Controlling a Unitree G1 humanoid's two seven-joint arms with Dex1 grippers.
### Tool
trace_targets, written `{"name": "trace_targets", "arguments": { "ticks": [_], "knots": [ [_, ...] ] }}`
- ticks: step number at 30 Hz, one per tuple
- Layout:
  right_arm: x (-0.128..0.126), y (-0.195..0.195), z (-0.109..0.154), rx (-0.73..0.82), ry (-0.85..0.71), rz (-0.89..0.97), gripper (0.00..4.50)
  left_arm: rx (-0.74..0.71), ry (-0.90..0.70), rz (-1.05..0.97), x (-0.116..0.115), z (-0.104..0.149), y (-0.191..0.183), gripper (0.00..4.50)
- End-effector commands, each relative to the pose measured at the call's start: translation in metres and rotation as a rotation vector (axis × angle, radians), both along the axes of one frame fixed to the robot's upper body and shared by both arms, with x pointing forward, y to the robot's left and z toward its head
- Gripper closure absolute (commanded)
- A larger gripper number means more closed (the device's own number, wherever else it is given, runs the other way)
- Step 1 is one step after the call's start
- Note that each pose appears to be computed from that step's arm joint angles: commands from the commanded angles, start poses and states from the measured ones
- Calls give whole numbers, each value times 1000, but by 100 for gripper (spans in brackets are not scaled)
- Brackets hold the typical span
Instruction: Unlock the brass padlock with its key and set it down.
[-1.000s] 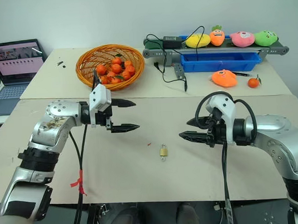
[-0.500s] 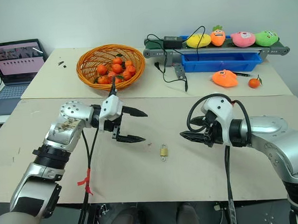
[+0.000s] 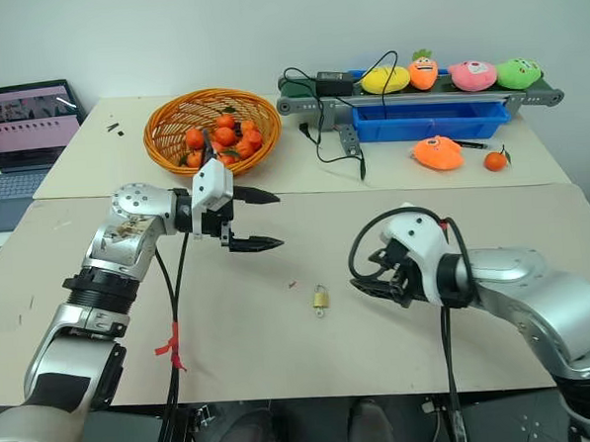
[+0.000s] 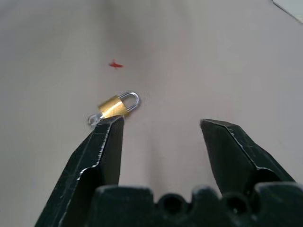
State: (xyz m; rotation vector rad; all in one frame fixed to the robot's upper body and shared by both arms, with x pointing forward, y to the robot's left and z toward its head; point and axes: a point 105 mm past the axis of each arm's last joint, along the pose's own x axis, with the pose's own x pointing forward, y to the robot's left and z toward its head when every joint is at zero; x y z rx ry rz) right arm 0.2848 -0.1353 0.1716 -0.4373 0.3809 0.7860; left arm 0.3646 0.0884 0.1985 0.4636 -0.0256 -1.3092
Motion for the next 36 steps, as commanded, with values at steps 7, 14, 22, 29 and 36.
{"name": "trace_targets", "arguments": {
  "ticks": [7,14,22,29,36],
  "knots": [
    [8,7,2,-75,-69,-149,140,-116,14,158,-4,19,6,4],
    [-7,23,-8,-35,-8,-126,140,-112,35,175,-4,17,3,4],
    [-29,33,-15,-29,50,37,140,-96,47,148,-1,14,-4,4],
    [-27,28,-17,-4,69,52,73,-87,40,150,-2,15,-2,0],
    [-18,41,-22,44,60,4,6,-79,39,172,-4,14,5,0]
  ]
}}
